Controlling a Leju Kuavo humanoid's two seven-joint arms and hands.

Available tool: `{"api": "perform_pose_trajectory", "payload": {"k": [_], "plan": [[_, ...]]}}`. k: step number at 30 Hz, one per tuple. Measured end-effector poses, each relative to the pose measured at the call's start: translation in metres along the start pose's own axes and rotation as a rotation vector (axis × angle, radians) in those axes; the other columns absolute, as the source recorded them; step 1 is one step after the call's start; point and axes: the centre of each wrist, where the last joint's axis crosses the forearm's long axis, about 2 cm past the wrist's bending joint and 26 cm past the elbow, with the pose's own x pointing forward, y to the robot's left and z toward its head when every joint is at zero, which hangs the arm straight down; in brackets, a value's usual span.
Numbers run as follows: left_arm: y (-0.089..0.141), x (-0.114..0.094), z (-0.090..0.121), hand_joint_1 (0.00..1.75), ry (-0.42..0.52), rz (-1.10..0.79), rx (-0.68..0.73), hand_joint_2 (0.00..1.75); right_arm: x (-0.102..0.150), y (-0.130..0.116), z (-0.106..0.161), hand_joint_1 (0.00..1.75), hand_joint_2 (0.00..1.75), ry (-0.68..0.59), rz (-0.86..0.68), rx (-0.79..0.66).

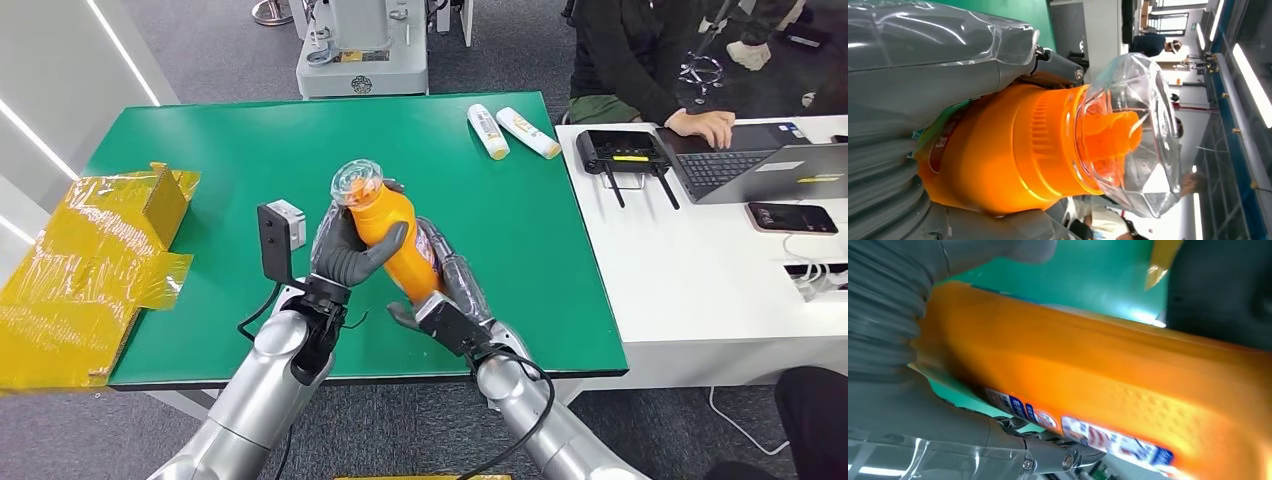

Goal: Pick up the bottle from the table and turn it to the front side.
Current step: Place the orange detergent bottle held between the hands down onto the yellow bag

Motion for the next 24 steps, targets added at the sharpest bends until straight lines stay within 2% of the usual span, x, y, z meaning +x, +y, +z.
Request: {"api": "perform_pose_trajectory", "payload": {"k": [6, 19, 21, 24], "plan": [[0.017, 0.002, -0.001, 1.75, -0.037, -0.106, 0.002, 1.75, 0.01, 0.003, 0.008, 0.0, 1.75, -0.061, -0.098, -0.037], [0.047, 0.009, -0.005, 1.75, -0.09, -0.357, 0.008, 1.75, 0.025, 0.005, 0.015, 0.0, 1.75, -0.139, -0.144, -0.064], [0.051, 0.01, -0.005, 1.75, -0.109, -0.46, 0.021, 1.75, 0.027, 0.005, 0.016, 0.0, 1.75, -0.151, -0.147, -0.066], [0.062, 0.019, -0.011, 1.75, -0.163, -0.759, 0.044, 1.75, 0.032, 0.005, 0.016, 0.0, 1.75, -0.184, -0.153, -0.071]]}}
